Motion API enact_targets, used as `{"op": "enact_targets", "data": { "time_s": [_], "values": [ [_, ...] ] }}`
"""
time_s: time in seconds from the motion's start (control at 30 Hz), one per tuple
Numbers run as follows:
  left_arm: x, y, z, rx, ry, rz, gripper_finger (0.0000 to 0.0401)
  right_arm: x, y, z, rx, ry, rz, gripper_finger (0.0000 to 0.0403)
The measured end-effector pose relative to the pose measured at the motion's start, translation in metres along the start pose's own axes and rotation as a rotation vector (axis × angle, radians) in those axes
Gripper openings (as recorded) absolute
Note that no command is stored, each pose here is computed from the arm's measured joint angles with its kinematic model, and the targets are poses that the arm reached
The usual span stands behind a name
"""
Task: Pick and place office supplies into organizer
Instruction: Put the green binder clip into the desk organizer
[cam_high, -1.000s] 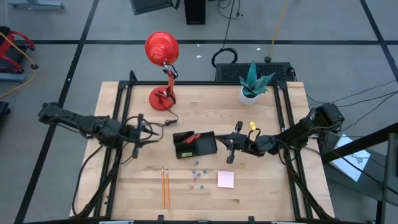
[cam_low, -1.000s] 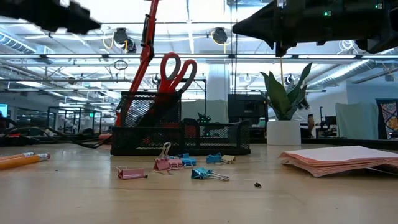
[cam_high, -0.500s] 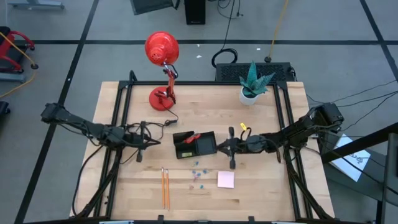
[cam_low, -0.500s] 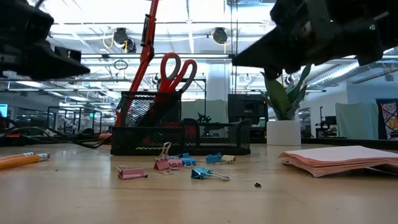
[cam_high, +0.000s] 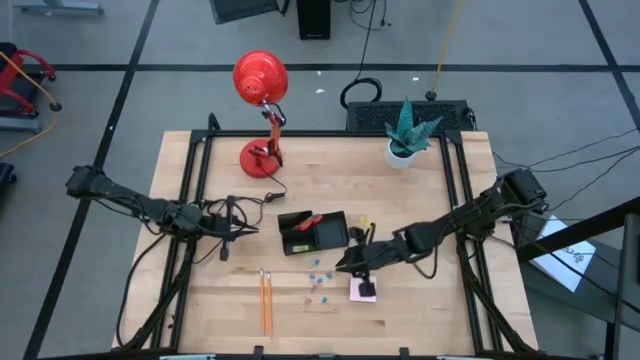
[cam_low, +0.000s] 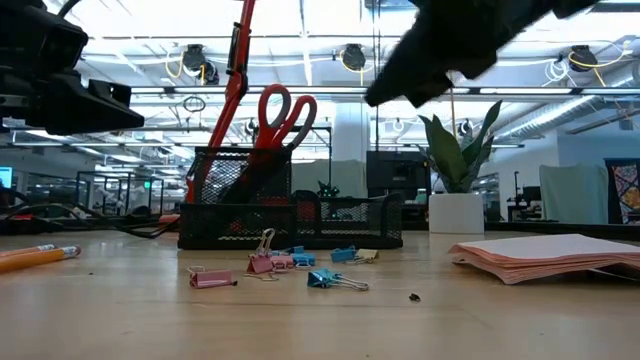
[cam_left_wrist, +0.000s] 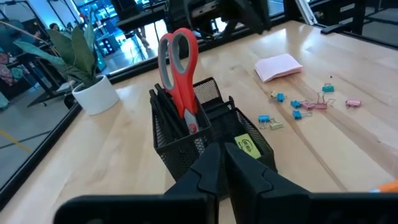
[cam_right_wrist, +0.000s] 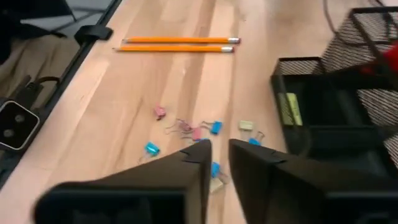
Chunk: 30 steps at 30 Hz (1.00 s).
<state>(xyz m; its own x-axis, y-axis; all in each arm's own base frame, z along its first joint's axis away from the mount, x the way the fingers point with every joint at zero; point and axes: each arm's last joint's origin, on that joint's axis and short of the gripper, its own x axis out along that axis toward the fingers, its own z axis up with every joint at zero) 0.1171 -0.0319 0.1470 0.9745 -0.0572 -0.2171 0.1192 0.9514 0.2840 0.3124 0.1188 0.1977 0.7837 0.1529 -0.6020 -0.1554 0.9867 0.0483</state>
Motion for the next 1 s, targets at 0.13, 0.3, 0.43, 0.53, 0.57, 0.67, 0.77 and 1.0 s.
{"op": "enact_targets", "data": {
  "time_s": [0.13,0.3,0.43,0.53,0.57,0.67,0.77,1.0],
  "values": [
    [0.0,0.0,0.0,-0.022,0.005,-0.001,0.0013,0.015,0.004,0.002,-0.003,0.049,0.064,0.012],
    [0.0,0.0,-0.001,-0.022,0.005,-0.002,0.0005,0.04,0.001,-0.015,-0.03,0.145,0.113,0.0185],
    [0.0,0.0,-0.001,-0.022,0.005,-0.001,0.0023,0.053,-0.006,-0.021,-0.051,0.188,0.129,0.0199],
    [0.0,0.0,0.0,-0.027,0.005,-0.001,0.0031,0.056,-0.012,-0.014,-0.084,0.173,0.161,0.0192],
    [0.0,0.0,0.0,-0.032,0.005,-0.001,0.0031,0.055,-0.014,-0.011,-0.097,0.163,0.172,0.0188],
    [0.0,0.0,0.0,-0.045,0.005,-0.001,0.0028,0.055,-0.026,-0.007,-0.115,0.15,0.19,0.0171],
    [0.0,0.0,0.0,-0.06,0.005,-0.001,0.002,0.057,-0.037,-0.008,-0.1,0.16,0.188,0.0157],
    [0.0,-0.001,-0.003,-0.077,0.03,-0.006,0.0004,0.055,-0.035,-0.018,-0.107,0.256,0.19,0.015]
  ]
}}
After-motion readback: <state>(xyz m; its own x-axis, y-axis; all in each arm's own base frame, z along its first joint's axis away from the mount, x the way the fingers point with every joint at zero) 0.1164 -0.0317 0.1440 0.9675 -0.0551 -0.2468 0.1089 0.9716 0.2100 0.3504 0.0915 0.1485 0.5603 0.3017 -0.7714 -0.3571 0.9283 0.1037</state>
